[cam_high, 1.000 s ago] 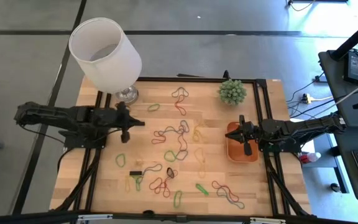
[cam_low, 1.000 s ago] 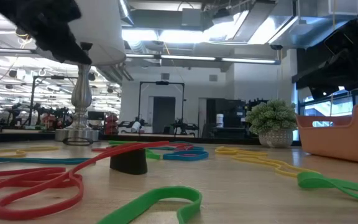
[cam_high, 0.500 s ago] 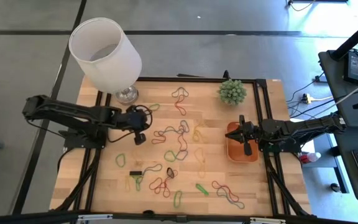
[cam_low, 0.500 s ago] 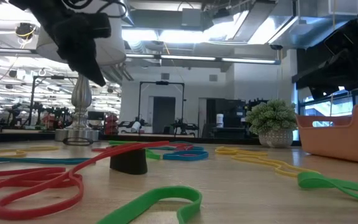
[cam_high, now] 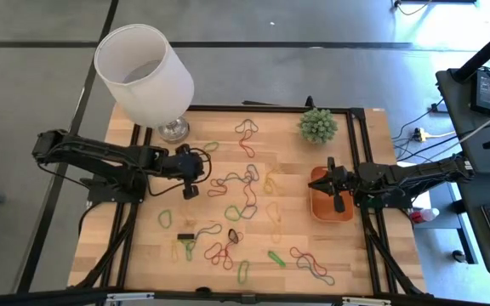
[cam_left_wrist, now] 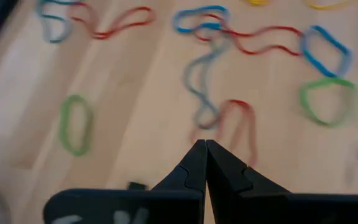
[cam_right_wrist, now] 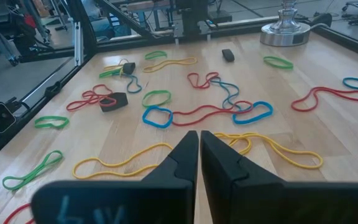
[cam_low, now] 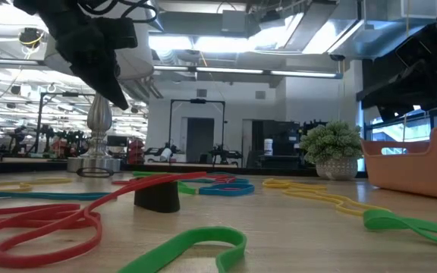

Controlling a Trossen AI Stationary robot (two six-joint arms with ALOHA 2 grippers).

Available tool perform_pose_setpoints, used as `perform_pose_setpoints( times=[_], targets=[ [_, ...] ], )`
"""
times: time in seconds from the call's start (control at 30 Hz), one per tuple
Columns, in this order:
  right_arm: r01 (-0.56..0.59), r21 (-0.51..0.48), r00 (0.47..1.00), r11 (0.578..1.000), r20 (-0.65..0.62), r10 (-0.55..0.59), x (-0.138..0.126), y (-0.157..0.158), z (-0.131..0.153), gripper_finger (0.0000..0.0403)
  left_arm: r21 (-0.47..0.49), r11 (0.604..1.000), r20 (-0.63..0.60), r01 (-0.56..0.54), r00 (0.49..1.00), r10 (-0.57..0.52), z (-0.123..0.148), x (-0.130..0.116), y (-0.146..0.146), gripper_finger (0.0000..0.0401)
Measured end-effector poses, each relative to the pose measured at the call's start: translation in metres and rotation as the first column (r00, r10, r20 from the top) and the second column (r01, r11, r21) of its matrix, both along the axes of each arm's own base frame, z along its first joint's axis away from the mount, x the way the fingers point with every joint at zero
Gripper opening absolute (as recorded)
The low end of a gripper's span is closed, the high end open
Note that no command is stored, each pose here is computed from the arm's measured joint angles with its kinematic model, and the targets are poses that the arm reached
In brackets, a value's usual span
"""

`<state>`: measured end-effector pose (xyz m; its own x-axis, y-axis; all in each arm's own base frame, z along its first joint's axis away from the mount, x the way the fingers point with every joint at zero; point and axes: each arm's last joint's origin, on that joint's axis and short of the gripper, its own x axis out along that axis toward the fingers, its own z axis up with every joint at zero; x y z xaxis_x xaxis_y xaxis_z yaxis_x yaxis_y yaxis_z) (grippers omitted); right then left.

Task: Pick and place rubber bands into bin
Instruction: Put the red rubber band into the orange bin

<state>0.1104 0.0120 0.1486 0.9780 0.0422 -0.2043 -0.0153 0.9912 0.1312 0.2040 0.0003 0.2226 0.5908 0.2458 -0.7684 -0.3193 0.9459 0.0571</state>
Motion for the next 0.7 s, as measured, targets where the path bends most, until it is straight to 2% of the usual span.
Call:
perform_pose_setpoints(
  times=[0.13,0.3,0.5,0.7],
  targets=[
    [0.0,0.0,1.0,1.0,0.0,0.0,0.0,0.0,0.0,0.0023,0.004,0.999,0.009,-0.042,0.999,0.042,0.0,0.0,0.001,0.0007],
    [0.0,0.0,1.0,1.0,0.0,0.0,0.0,0.0,0.0,0.0023,0.046,0.999,-0.007,0.005,1.0,-0.004,0.0,0.0,0.001,0.0028],
    [0.0,0.0,1.0,1.0,0.0,0.0,0.0,0.0,0.0,0.0023,0.083,0.994,-0.055,0.072,0.996,-0.068,-0.006,0.006,0.0,0.0102],
    [0.0,0.0,1.0,1.0,0.0,0.0,0.0,0.0,0.0,0.0023,0.025,1.0,-0.087,0.008,0.996,-0.006,-0.019,0.013,0.0,0.0165]
  ],
)
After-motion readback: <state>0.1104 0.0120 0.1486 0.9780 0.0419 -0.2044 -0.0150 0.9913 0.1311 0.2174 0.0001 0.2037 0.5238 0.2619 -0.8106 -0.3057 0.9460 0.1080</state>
